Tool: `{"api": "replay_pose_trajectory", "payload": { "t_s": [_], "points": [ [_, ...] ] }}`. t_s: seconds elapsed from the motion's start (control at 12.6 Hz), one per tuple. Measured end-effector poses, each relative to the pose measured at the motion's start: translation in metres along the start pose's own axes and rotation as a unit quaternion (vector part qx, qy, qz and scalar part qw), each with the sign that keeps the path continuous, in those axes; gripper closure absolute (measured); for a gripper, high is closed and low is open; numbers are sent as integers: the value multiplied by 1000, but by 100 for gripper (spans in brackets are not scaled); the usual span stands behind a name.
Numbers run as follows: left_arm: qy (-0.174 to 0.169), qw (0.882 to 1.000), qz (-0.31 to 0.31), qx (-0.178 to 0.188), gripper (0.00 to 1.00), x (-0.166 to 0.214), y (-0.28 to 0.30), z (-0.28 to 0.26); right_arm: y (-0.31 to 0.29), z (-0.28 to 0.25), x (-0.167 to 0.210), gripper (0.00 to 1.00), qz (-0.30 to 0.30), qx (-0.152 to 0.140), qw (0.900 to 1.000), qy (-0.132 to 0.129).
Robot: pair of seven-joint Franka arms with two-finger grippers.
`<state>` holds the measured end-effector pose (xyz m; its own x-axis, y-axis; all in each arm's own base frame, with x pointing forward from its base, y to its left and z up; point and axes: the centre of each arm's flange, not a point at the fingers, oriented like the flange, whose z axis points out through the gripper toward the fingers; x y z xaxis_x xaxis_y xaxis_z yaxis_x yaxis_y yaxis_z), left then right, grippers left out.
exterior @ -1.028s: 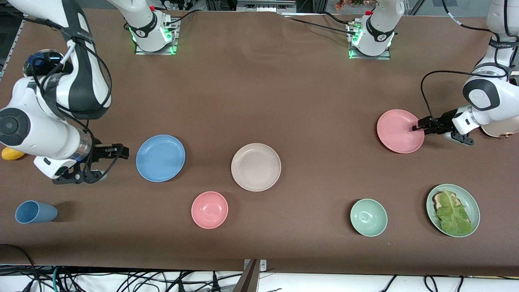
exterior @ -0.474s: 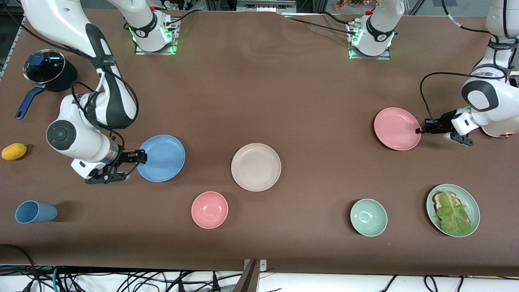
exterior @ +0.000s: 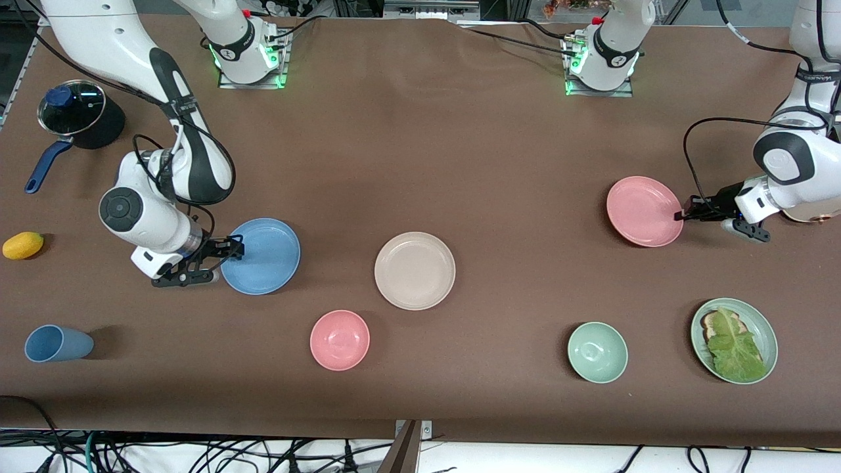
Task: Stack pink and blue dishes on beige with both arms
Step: 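Set pink on beige with the left gripper while the right gripper grasps blue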
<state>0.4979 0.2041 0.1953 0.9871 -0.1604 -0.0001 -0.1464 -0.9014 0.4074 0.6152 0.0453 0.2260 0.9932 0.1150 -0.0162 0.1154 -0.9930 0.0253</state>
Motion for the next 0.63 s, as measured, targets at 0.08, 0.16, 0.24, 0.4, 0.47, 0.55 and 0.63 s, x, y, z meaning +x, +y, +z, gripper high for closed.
{"api": "replay_pose_trajectory", "payload": {
  "t_s": [0.08,0.16,0.24,0.4,0.47,0.55,0.63],
  "points": [
    [-1,1000,1,-3,95,15,15,-4,3,7,-5,0,2,-1,1000,3],
    [-5,1000,-4,-7,95,33,35,-6,5,12,-9,0,3,-1,1000,8],
    [-8,1000,-12,-10,95,52,61,-4,5,16,-12,1,3,-2,1000,13],
    [-10,999,-30,-16,95,91,121,2,8,25,-18,4,1,-3,1000,18],
    [-11,999,-40,-20,95,105,151,6,11,28,-20,12,1,-3,1000,18],
    [-13,998,-54,-22,95,117,179,9,15,29,-21,12,1,-3,1000,18],
    [-16,997,-69,-22,95,128,208,14,17,29,-21,22,1,-3,1000,18]
  ]
}}
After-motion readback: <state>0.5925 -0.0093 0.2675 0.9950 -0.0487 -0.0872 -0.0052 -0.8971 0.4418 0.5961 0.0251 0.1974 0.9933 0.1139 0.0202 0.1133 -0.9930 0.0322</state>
